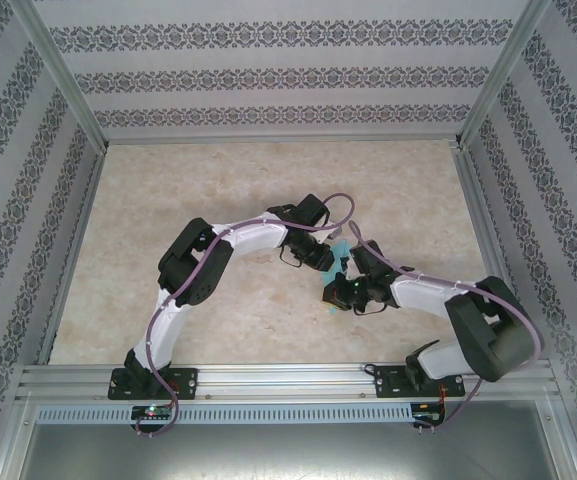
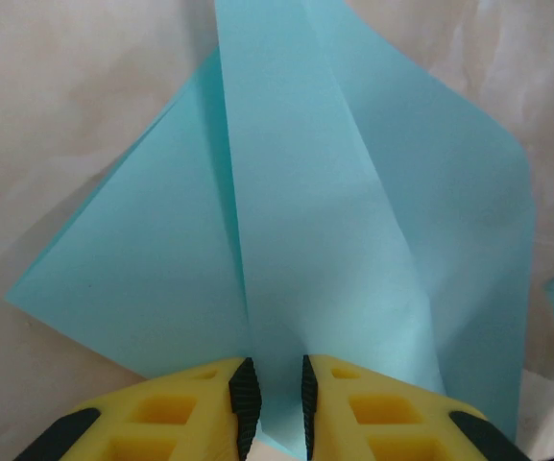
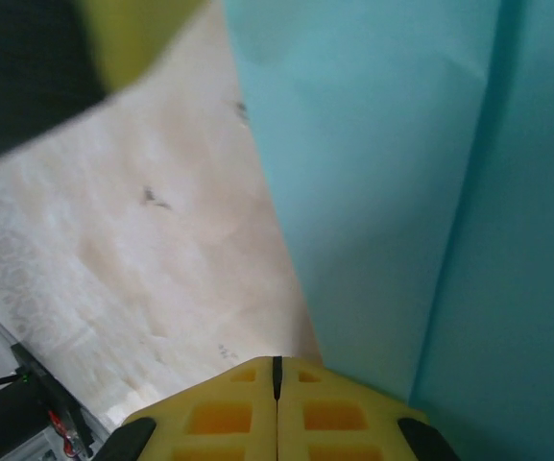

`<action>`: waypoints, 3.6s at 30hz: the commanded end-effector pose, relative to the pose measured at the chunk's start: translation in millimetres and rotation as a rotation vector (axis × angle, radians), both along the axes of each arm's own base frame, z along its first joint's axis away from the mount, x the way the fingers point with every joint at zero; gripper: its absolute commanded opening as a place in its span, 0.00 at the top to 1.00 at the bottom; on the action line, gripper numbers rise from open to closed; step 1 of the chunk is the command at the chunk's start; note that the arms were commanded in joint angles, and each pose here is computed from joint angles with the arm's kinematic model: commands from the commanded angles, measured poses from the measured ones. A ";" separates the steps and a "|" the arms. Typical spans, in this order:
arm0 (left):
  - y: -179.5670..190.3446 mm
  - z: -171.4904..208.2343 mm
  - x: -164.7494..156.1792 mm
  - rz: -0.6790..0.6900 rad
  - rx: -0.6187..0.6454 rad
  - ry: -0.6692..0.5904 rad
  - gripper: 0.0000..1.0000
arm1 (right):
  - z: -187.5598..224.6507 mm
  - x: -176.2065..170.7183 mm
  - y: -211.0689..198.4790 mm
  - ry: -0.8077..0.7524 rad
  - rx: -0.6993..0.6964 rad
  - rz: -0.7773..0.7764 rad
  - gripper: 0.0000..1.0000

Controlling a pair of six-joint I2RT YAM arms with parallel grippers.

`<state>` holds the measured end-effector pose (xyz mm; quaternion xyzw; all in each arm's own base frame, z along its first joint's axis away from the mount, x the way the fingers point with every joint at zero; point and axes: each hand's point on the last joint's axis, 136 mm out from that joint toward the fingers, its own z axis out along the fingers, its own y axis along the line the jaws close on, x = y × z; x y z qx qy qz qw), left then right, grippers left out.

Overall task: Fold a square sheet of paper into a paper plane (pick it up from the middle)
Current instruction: Fourth fold the wing at the center of the table.

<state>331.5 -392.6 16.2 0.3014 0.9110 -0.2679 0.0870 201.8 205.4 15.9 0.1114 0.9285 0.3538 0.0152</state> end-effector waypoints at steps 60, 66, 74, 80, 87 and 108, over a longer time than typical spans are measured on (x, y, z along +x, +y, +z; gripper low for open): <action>50.0 -97.8 -32.0 -0.027 0.300 0.099 0.72 | -10.8 38.8 -41.0 -0.032 -0.103 -0.085 0.94; 47.0 -95.7 -30.5 -0.027 0.291 0.100 0.72 | 2.3 26.8 -52.3 -0.041 -0.120 -0.093 0.92; 38.3 -85.6 -30.3 -0.024 0.243 0.106 0.72 | 30.5 62.4 -58.1 -0.139 -0.027 -0.160 0.85; 31.1 -70.3 -27.3 -0.015 0.200 0.094 0.71 | 31.6 90.8 -52.3 -0.164 0.021 -0.150 0.74; 24.7 -56.7 -23.5 -0.008 0.157 0.085 0.71 | 23.4 107.2 -52.1 -0.161 0.032 -0.141 0.71; 20.2 -32.7 -14.6 0.019 0.078 0.085 0.69 | 15.0 108.3 -35.0 -0.145 0.134 -0.073 0.78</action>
